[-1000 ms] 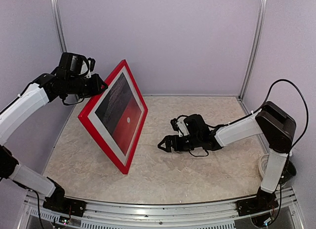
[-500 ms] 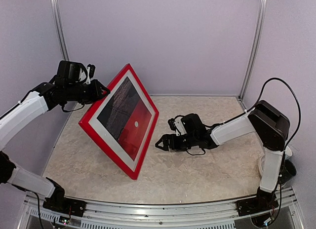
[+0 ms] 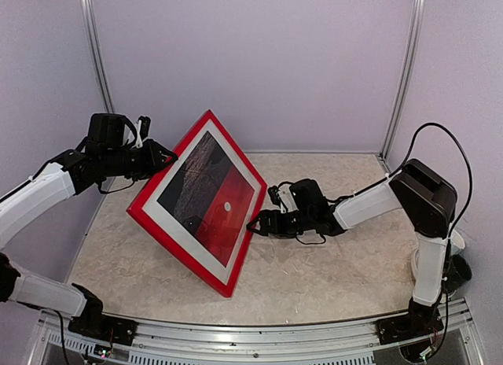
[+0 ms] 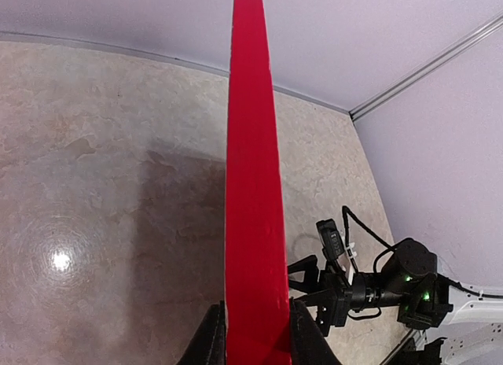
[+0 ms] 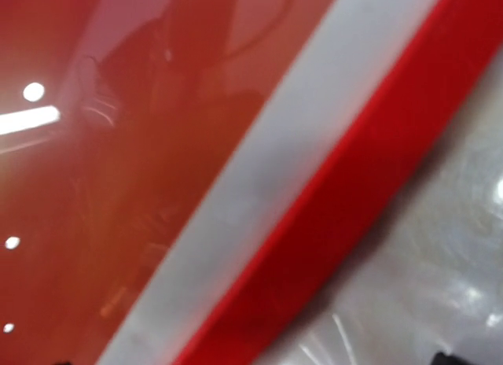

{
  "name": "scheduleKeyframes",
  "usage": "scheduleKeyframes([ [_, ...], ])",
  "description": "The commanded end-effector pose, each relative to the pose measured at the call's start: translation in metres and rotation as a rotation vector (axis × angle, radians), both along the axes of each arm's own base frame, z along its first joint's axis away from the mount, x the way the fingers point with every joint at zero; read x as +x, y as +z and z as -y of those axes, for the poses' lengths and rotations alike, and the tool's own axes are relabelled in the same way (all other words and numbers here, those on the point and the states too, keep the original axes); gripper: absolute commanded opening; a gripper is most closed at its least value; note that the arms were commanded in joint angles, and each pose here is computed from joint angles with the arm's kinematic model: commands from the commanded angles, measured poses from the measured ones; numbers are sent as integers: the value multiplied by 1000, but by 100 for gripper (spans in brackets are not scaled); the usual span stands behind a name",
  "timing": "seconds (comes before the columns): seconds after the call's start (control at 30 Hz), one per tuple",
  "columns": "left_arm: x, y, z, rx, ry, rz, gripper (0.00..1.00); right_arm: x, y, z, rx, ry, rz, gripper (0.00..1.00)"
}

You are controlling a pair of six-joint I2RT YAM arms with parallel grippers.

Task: Put the photo into the frame
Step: Turn over the photo frame at the center of the board.

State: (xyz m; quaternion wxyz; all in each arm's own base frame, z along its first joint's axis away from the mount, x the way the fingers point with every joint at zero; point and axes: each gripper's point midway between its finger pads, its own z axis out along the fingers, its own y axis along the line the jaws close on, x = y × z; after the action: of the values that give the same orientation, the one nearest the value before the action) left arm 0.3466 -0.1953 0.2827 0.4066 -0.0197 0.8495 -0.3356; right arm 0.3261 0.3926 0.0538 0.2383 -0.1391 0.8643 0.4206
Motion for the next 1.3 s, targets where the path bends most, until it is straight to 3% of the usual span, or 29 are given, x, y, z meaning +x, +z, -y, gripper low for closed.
scheduleKeyframes([
  [0.0,-9,30,5,-102,-27,92,5,-7,-26,2,-22,6,-94,99],
  [0.4,-27,1,7,-164,-57,50,12,-12,-27,2,31,21,-128,99],
  [0.77,-41,-26,17,-139,-108,8,35,-2,-18,39,-4,-40,-111,99],
  [1.27,-66,-75,43,-106,-174,-57,48,18,-6,86,-66,-99,-77,99],
])
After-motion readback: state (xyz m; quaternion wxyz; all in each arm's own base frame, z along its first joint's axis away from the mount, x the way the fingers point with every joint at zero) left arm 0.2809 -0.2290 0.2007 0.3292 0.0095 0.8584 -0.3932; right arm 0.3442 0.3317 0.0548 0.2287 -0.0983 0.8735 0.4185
